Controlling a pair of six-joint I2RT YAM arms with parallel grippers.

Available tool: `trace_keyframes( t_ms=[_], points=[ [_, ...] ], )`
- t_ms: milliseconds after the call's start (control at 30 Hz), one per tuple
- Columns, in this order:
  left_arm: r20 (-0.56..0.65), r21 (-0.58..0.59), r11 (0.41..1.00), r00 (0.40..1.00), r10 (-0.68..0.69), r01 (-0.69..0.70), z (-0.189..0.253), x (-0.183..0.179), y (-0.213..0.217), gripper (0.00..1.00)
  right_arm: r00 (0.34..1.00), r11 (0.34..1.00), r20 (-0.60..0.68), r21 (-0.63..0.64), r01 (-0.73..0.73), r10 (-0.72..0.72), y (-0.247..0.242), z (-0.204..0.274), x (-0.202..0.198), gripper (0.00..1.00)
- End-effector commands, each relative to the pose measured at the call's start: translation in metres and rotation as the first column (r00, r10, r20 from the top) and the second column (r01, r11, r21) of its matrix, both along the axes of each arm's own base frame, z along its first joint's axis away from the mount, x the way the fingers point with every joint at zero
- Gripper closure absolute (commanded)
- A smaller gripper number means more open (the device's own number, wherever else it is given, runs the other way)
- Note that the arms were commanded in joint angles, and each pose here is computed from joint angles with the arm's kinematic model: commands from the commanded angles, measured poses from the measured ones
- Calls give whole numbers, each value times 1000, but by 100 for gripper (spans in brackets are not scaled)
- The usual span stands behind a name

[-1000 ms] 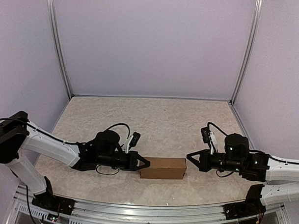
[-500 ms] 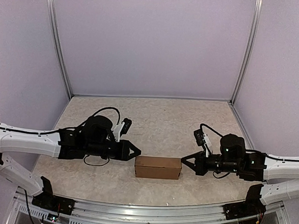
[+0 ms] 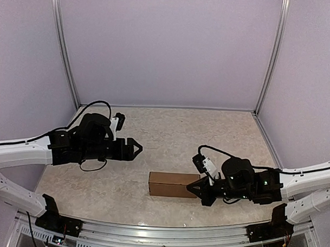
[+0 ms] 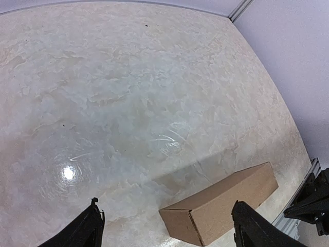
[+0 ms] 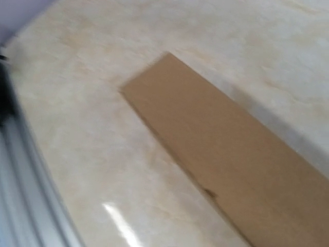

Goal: Fold the paper box

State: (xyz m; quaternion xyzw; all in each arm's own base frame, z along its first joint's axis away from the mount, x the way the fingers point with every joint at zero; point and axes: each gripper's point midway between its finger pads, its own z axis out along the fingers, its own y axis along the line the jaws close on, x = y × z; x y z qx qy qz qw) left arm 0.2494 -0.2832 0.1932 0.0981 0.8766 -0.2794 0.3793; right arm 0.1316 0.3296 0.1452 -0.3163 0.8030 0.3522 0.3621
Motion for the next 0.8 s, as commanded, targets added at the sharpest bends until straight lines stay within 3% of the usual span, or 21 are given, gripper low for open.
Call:
trace_keyframes(
  t_ms=[0, 67, 300, 600, 767],
  points=[
    [9, 58, 998, 1000, 13, -14, -5, 9, 9, 8, 999, 985, 21, -167, 47, -44, -5, -33, 4, 100],
    [-13, 66, 998, 1000, 4, -3, -14, 12, 5, 1, 998, 975, 22, -215, 62, -59, -3, -45, 5, 100],
    [-103, 124, 991, 994, -35, 48, -50, 18, -17, 4, 991, 933, 34, -333, 134, -130, -6, -72, 14, 100],
    [-210, 142, 977, 969, -128, 160, -86, 18, -53, 35, 967, 884, 80, -394, 252, -240, -27, -80, 27, 100],
    [-250, 148, 963, 951, -183, 224, -97, 9, -69, 53, 953, 886, 104, -351, 304, -286, -30, -73, 38, 100]
  ],
)
